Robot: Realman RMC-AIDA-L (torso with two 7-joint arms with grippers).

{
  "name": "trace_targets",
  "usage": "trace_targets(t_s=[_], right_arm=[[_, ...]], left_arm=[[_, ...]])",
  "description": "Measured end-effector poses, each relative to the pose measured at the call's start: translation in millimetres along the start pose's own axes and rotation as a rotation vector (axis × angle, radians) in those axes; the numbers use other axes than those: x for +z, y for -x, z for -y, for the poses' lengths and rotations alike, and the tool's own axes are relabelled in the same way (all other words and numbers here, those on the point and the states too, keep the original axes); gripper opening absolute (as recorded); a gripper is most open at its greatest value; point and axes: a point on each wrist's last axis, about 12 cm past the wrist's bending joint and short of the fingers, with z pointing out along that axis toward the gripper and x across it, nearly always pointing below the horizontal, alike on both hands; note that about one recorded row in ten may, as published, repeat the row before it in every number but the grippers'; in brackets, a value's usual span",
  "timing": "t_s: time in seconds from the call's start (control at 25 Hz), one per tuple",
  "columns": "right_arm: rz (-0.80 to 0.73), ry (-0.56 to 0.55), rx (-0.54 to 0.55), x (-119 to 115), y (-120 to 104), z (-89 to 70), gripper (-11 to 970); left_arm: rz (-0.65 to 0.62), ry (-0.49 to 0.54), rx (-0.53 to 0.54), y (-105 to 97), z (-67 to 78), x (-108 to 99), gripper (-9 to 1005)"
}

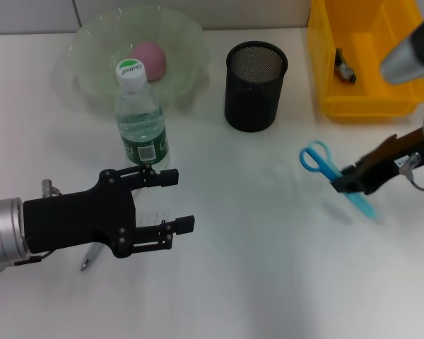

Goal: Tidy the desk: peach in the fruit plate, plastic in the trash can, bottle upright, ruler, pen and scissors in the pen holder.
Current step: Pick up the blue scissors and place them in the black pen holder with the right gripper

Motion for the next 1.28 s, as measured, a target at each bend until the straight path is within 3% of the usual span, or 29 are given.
trace_targets(t_s=[0.24,0.32,0.64,0.8,0.92,1.28], right_arm=[[0.255,0.126,0.002,-15,-6,5.5,227],[0.413,0.187,-0.005,-17,-6,9.3,228],[0.769,0.246,-0.044,-5,-13,19.8,234],[0.977,0.205,-0.012,13,-18,24.1,237],[1.161,0.100,-0.014,35,-23,22.1,240],[1.166,-0.099,-0.042,60,-16,25.3,247]], left_arm=[[-0.001,0.002,0.011,0,-0.6,0,752],[-0.005,0.011,0.012,0,-1.6,0,752],[-0.007,0.017,0.011,-1,-2.1,1,752],[-0.008,0.020,0.010,-1,-2.3,1,752],[-0.013,0.027,0.019,-1,-3.7,2,751],[-0.012,0.023,0.014,-2,-4.5,4,751]])
